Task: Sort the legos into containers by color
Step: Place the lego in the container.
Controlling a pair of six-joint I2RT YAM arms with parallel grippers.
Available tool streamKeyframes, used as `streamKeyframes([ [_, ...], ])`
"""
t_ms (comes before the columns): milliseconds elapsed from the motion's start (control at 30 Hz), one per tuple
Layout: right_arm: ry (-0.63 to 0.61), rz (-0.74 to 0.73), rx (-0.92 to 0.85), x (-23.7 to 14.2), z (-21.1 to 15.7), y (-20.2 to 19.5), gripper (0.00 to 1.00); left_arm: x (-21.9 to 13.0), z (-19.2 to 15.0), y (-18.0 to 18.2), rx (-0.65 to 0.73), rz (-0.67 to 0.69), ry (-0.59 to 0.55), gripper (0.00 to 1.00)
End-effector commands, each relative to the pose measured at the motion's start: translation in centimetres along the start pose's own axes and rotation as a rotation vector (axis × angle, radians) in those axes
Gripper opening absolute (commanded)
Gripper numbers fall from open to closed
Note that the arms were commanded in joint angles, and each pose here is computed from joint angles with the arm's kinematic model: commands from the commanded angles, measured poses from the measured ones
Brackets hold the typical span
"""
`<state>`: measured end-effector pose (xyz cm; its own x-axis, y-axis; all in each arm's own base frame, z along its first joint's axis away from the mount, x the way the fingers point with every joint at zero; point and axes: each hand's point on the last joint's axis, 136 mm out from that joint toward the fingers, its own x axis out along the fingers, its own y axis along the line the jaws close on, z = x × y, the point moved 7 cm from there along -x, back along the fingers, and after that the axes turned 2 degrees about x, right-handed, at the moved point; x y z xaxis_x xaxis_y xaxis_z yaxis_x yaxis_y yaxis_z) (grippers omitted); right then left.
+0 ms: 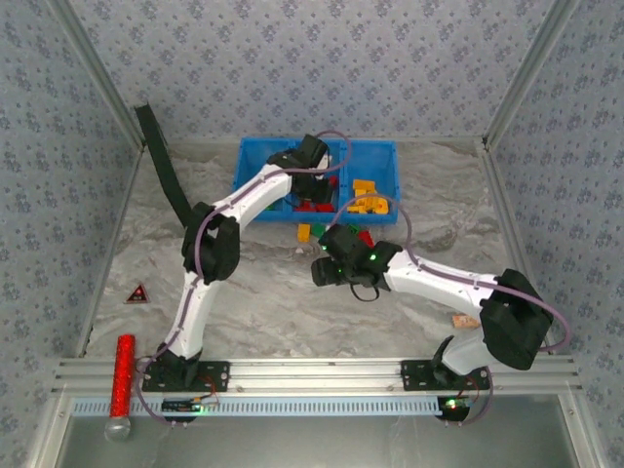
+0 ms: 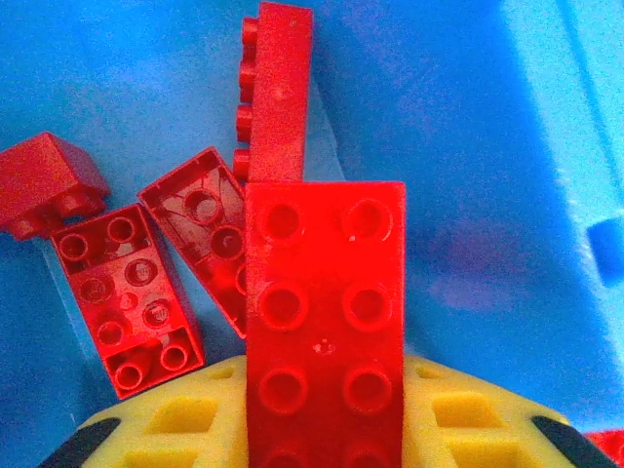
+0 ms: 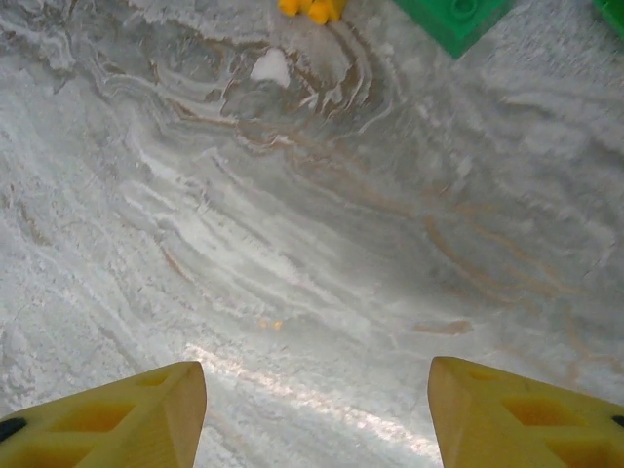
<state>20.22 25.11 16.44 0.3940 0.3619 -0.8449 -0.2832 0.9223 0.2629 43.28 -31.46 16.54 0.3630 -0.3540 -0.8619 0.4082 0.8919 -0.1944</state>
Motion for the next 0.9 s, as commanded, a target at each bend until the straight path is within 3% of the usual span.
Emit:
streamKeyframes([
  [0,-0.002,-0.016,0.03,-0.3,-1.4,0.4,0.65,0.4,-0.4,0.6,-0.028,0.036,0.053,0.2],
  [233,0.004,0.03,-0.031,-0.1,-2.1,1.9,0.66,2.3,-1.5,1.2,-0.046,0.056,0.095,0.25],
  [367,-0.006,0.017,-0.065,0.2,-1.5,2.2,0.66,2.3,-1.6,1.2,-0.049,0.055,0.094,0.35],
  [533,0.002,-0.035,-0.035,1.2,0.3,1.9,0.66,0.2,-0.6,1.0,-0.04,0.05,0.044,0.51],
  [733,0.038,-0.075,0.078,2.8,2.5,1.3,0.64,-3.5,0.9,1.1,-0.035,0.036,-0.04,0.63],
  [867,0.045,-0.072,0.093,4.3,3.5,1.8,0.64,-6.2,2.0,1.4,-0.045,0.024,-0.127,0.67],
])
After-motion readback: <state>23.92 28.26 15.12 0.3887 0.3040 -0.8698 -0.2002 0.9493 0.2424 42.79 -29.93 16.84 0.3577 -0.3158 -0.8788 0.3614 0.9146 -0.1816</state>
